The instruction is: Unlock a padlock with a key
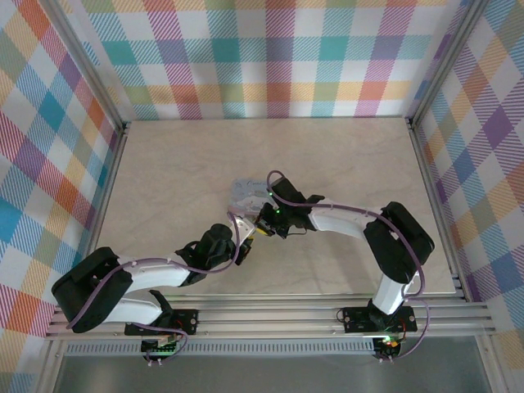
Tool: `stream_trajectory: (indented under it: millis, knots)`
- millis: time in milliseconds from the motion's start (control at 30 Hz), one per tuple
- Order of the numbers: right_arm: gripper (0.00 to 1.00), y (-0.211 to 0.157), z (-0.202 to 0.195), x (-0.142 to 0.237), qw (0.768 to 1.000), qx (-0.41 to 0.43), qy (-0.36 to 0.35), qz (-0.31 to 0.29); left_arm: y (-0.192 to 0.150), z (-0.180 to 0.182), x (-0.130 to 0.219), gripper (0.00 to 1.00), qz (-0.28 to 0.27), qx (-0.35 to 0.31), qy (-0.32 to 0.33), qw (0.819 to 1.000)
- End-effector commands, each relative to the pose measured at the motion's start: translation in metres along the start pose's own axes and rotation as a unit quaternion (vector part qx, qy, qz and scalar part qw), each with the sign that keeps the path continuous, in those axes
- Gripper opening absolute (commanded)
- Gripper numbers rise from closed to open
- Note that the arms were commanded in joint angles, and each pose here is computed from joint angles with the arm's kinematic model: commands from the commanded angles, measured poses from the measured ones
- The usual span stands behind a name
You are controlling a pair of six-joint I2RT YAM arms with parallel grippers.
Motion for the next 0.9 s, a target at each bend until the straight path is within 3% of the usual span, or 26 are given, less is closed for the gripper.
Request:
stream_trajectory:
  millis: [0,100,233,333,467,567,767,867]
  knots:
    - [0.37,-0.005,-0.009,0.004,1.0,-0.015,-0.011,0.011,0.026,-0.01,0.001,0.0,-0.052,-0.01,-0.025,0.998]
    - [0.47,-0.005,-0.01,0.006,1.0,-0.014,-0.014,0.009,0.026,-0.011,0.0,0.0,-0.05,-0.013,-0.03,0.998]
    - [0.46,-0.004,-0.009,0.004,1.0,-0.014,-0.012,0.013,0.027,-0.012,-0.001,0.0,-0.049,-0.011,-0.033,0.998]
    - [0.36,-0.004,-0.007,0.002,1.0,-0.012,-0.009,0.017,0.028,-0.013,-0.001,0.0,-0.051,-0.009,-0.035,0.998]
    - [0.11,-0.003,-0.008,0.004,1.0,-0.011,-0.013,0.013,0.028,-0.013,-0.001,0.0,-0.05,-0.009,-0.036,0.998]
    - [0.0,-0.003,-0.01,0.006,1.0,-0.009,-0.021,0.005,0.027,-0.013,-0.001,0.0,-0.049,-0.009,-0.039,0.998]
    - [0.0,0.0,-0.018,0.007,0.999,-0.028,-0.019,-0.006,0.029,-0.014,0.0,0.0,-0.051,-0.011,-0.043,0.998]
    - [0.0,0.001,-0.023,0.01,0.999,-0.041,-0.02,-0.026,0.03,-0.013,-0.001,0.18,-0.035,-0.01,-0.038,0.999]
Point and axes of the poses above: each hand's point on the last joint's axis, 136 mm out from that joint toward the fingers, its own x axis back along the fingers, its own z axis along the line the jaws close on, y = z × x, the point moved 7 cm from there along x, back along the fingers, and after that the axes turned 2 degrees about x, right-handed, at the moved point
